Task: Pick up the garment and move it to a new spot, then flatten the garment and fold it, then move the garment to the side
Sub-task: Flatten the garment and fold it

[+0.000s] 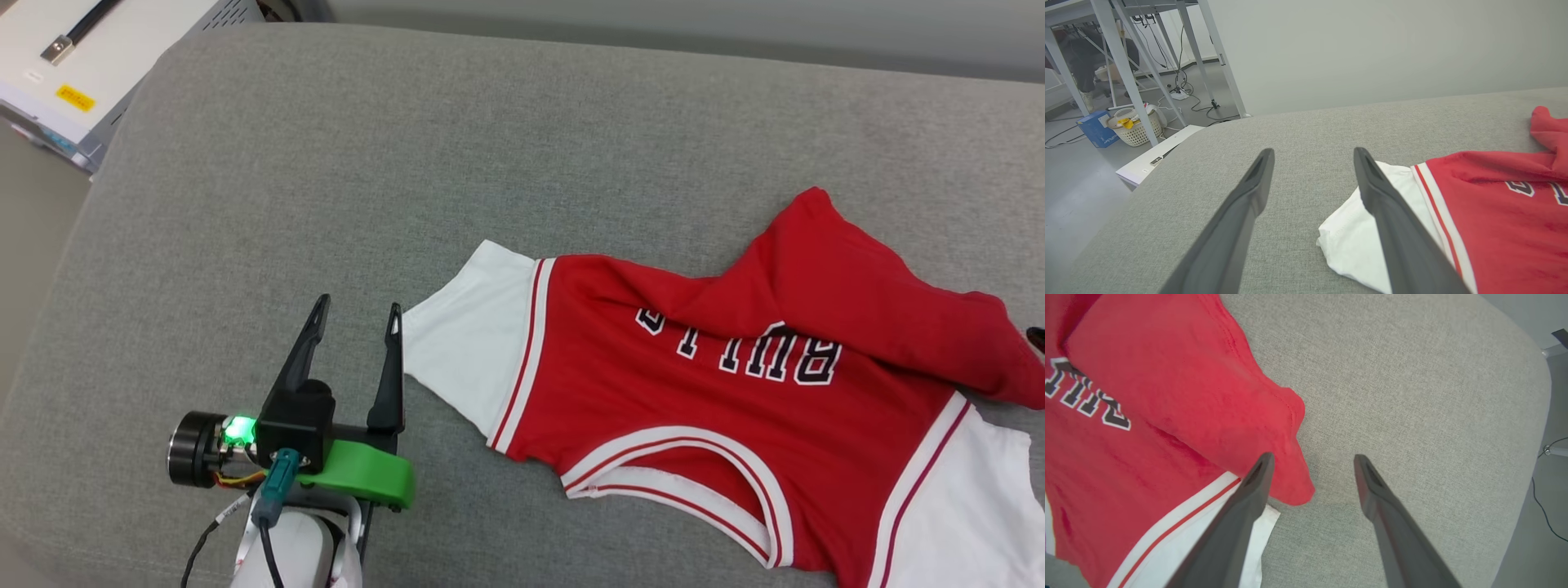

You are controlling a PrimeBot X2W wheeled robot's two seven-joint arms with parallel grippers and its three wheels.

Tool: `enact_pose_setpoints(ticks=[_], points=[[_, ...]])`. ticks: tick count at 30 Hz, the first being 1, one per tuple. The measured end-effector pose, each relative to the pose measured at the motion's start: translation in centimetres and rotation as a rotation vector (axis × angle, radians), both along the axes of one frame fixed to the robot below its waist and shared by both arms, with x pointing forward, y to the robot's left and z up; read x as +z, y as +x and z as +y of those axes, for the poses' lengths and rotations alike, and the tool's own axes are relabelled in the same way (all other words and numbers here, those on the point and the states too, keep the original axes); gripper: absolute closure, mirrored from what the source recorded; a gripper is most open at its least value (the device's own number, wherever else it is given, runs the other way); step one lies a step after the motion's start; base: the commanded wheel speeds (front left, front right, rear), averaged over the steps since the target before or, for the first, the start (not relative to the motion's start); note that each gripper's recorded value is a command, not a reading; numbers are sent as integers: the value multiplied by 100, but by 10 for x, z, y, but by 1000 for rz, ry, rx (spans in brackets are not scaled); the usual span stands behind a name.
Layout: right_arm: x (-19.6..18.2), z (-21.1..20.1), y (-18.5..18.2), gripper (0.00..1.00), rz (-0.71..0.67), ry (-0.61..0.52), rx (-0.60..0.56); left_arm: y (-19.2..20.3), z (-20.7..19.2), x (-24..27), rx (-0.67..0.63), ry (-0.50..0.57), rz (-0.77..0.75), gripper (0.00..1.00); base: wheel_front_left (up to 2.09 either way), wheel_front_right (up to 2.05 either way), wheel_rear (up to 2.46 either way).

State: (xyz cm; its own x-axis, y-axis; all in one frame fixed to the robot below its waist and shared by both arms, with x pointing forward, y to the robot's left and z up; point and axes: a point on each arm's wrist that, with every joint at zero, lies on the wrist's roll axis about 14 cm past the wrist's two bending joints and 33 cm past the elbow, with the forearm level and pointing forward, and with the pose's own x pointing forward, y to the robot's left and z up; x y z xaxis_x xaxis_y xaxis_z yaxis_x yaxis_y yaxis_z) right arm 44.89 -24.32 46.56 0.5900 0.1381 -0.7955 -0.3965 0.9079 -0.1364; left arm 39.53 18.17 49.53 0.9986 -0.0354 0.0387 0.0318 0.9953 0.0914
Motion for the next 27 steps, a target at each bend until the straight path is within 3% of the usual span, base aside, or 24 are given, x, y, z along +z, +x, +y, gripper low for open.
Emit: enact_pose_setpoints(ticks=[6, 10, 15, 16, 17, 23, 27], points=[[-53, 20, 12, 0, 127, 10, 4, 12, 5, -7, 13, 1, 17, 0, 0, 0, 0], [-98, 15, 3, 0, 237, -48, -1, 18, 9, -14, 24, 4, 32, 0, 0, 0, 0], [-114, 20, 8, 0, 250, -13, -4, 17, 16, -20, 46, 6, 52, 0, 0, 0, 0], [-112, 21, 11, 10, 232, 3, -4, 17, 17, -20, 50, 6, 53, 0, 0, 0, 0], [-110, 22, 12, 100, 214, 13, 2, 16, 17, -19, 50, 6, 52, 0, 0, 0, 0], [-73, 34, 30, 100, 43, 76, 46, 16, 14, -10, 44, -1, 26, 0, 0, 0, 0], [-20, 42, 56, 100, -130, 84, 106, 15, 11, -4, 40, -11, 7, 0, 0, 0, 0]])
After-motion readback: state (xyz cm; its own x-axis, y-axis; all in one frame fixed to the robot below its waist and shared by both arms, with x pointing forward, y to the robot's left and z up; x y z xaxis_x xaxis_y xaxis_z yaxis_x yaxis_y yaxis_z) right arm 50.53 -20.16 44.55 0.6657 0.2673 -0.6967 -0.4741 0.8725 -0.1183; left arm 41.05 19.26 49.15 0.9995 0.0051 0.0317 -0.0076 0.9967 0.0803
